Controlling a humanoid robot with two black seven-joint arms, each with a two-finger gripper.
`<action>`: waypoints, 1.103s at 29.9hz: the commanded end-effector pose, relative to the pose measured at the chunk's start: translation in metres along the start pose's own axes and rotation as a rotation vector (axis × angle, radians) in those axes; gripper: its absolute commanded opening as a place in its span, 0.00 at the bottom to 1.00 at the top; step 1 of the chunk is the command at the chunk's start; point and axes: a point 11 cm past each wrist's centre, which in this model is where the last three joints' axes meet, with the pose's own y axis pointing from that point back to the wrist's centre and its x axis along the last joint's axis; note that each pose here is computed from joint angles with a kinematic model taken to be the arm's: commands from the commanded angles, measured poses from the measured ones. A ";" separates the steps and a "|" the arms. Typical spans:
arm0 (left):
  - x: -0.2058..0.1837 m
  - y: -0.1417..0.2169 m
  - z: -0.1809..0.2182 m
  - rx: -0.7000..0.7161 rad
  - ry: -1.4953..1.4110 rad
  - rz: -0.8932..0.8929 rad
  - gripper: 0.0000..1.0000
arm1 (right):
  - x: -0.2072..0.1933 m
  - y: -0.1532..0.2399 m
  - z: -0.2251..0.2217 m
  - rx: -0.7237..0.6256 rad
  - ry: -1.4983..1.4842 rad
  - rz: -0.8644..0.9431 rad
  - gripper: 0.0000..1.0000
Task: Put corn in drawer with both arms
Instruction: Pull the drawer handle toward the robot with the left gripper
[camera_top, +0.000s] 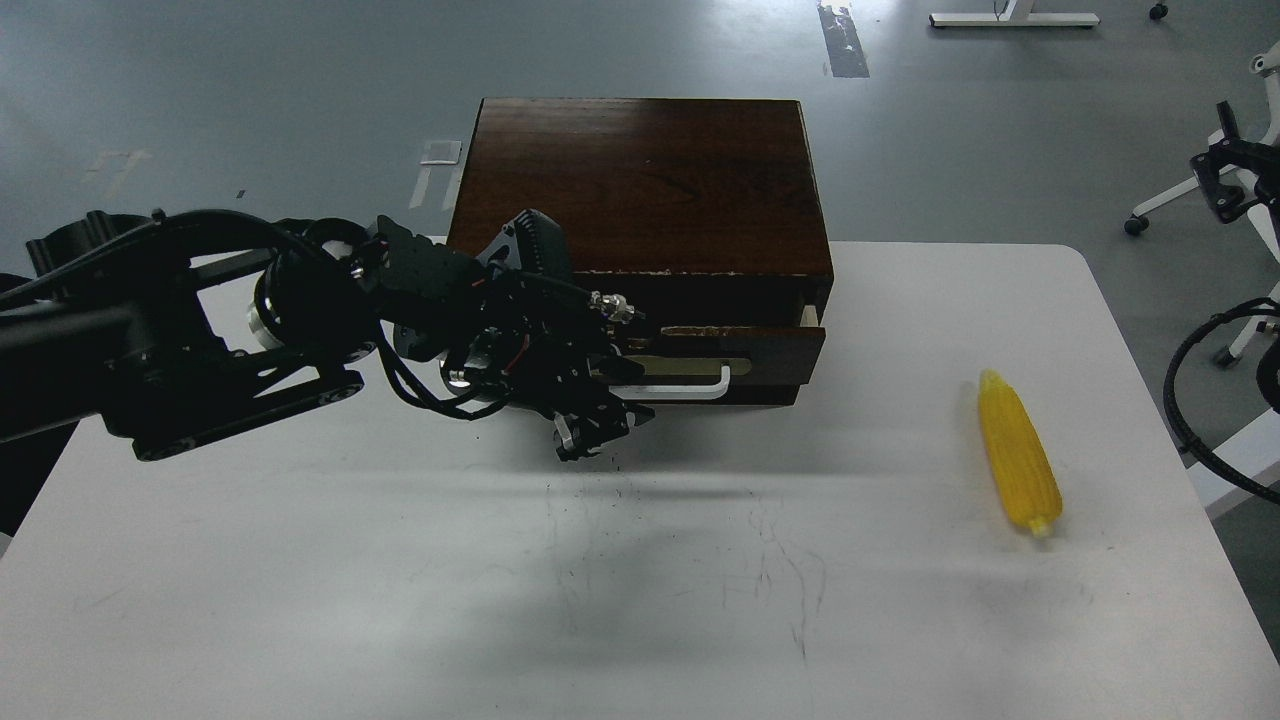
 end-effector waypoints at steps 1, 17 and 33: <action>-0.005 -0.003 -0.002 0.003 0.012 -0.007 0.44 | 0.000 0.000 0.000 -0.001 0.001 0.001 1.00; -0.015 -0.006 -0.005 0.012 0.024 -0.037 0.43 | 0.002 0.000 -0.003 0.005 0.005 0.005 1.00; -0.003 -0.006 0.014 -0.043 -0.015 -0.013 0.30 | 0.007 0.001 -0.006 0.012 0.014 0.020 1.00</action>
